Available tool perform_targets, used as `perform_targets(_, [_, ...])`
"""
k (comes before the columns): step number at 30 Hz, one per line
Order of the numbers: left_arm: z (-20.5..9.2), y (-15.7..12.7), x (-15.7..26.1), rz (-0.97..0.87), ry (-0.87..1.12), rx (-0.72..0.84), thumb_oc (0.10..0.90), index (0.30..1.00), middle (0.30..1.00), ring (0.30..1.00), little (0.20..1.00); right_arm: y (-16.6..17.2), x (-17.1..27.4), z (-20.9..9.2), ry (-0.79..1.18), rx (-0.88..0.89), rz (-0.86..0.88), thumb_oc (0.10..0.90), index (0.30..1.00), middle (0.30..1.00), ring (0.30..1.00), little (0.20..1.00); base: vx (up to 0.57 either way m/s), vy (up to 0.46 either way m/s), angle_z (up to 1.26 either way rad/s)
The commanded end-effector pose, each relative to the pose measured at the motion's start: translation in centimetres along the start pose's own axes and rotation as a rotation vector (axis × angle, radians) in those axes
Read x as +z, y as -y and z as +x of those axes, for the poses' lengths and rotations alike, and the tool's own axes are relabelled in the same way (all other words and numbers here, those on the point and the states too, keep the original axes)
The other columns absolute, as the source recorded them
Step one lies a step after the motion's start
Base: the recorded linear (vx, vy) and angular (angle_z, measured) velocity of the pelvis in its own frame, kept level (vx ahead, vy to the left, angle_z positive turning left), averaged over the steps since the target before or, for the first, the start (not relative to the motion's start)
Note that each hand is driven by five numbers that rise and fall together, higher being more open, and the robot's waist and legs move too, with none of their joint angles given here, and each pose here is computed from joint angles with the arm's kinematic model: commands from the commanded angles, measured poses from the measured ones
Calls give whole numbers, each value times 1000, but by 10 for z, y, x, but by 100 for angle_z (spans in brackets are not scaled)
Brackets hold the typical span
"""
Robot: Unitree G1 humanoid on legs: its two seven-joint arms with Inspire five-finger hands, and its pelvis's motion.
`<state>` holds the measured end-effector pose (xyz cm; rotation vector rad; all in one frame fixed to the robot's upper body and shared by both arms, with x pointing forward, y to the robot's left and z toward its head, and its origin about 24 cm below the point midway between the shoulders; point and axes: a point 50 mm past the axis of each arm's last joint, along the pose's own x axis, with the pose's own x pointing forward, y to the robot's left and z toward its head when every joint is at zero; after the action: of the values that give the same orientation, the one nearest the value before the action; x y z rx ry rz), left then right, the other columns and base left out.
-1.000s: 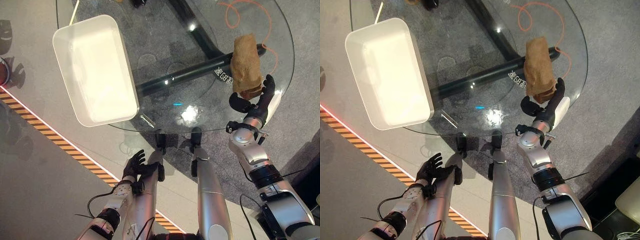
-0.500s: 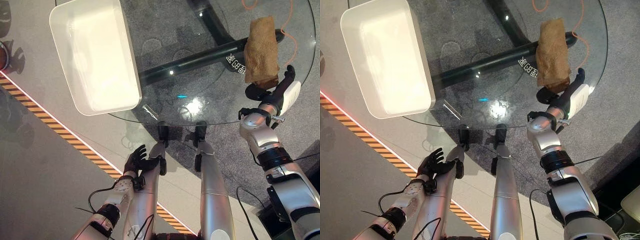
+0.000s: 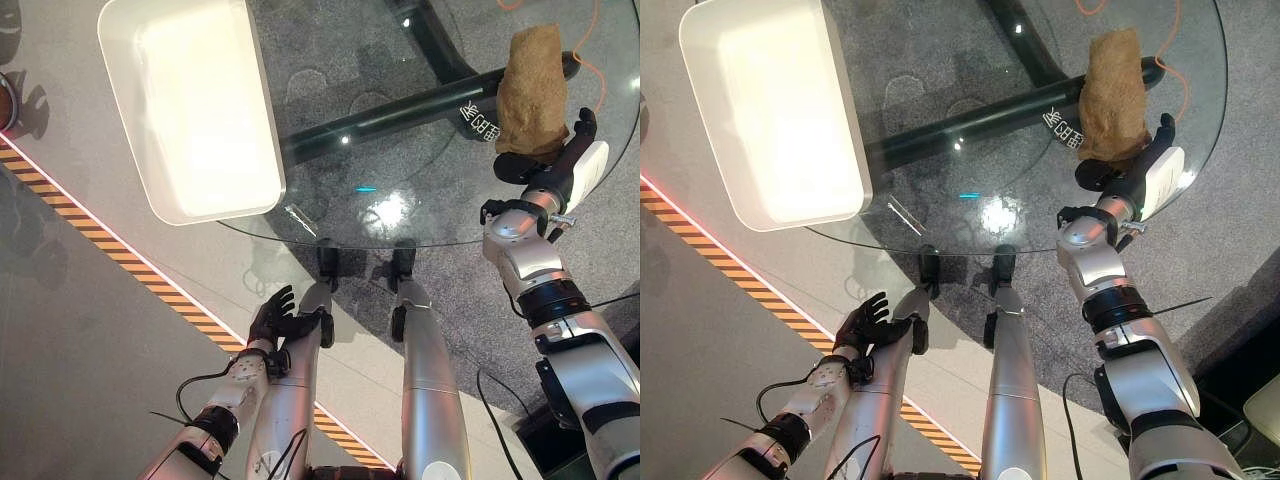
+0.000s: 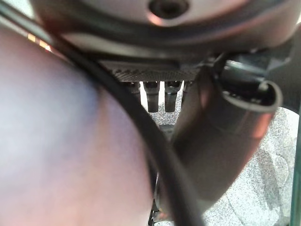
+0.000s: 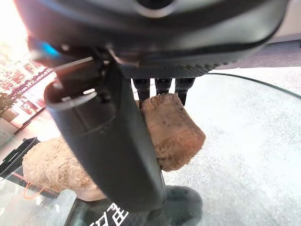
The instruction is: Wipe the table with a cloth and put it in the basket.
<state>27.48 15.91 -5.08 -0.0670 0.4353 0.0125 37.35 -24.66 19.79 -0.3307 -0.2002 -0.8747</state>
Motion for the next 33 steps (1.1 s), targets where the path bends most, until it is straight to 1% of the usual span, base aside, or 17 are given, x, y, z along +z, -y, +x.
perform_targets(1, [-14,7,-25,-32,-67,-21,800,900,900,900,900,31,28,24,146,-88,-51,800,900,900,900,900,0,0,0])
perform_targets(6, [-13,7,-25,-30,-67,-25,800,900,900,900,900,31,25,32,120,-87,-77,800,900,900,900,900,0,0,0])
perform_targets(10, [-14,8,-26,-28,-72,-28,800,900,900,900,900,32,36,39,141,-73,-74,800,900,900,900,900,0,0,0])
perform_targets(18, [-15,5,-25,-33,-66,-33,800,900,900,900,900,31,52,44,195,3,-97,800,900,900,900,900,0,6,1])
perform_targets(19, [-15,5,-25,-34,-64,-36,800,900,900,900,900,30,52,44,192,28,-105,762,867,867,867,862,0,0,0])
perform_targets(20, [-15,5,-25,-34,-64,-37,800,900,900,900,900,30,53,44,191,35,-106,619,745,745,745,719,0,0,0])
perform_targets(21, [-15,4,-25,-35,-63,-37,800,900,900,900,900,28,52,45,179,63,-110,339,505,505,505,439,0,0,0])
perform_targets(22, [-15,4,-25,-35,-62,-38,800,900,900,900,900,27,51,44,177,71,-113,100,300,300,300,200,0,0,0])
perform_targets(25, [-15,4,-25,-40,-62,-36,800,900,900,900,900,21,51,41,187,118,-135,100,300,300,300,200,0,0,0])
perform_targets(33, [-17,4,-28,-46,-65,-33,800,900,900,900,900,19,49,38,192,133,-125,100,300,300,300,200,4,9,0])
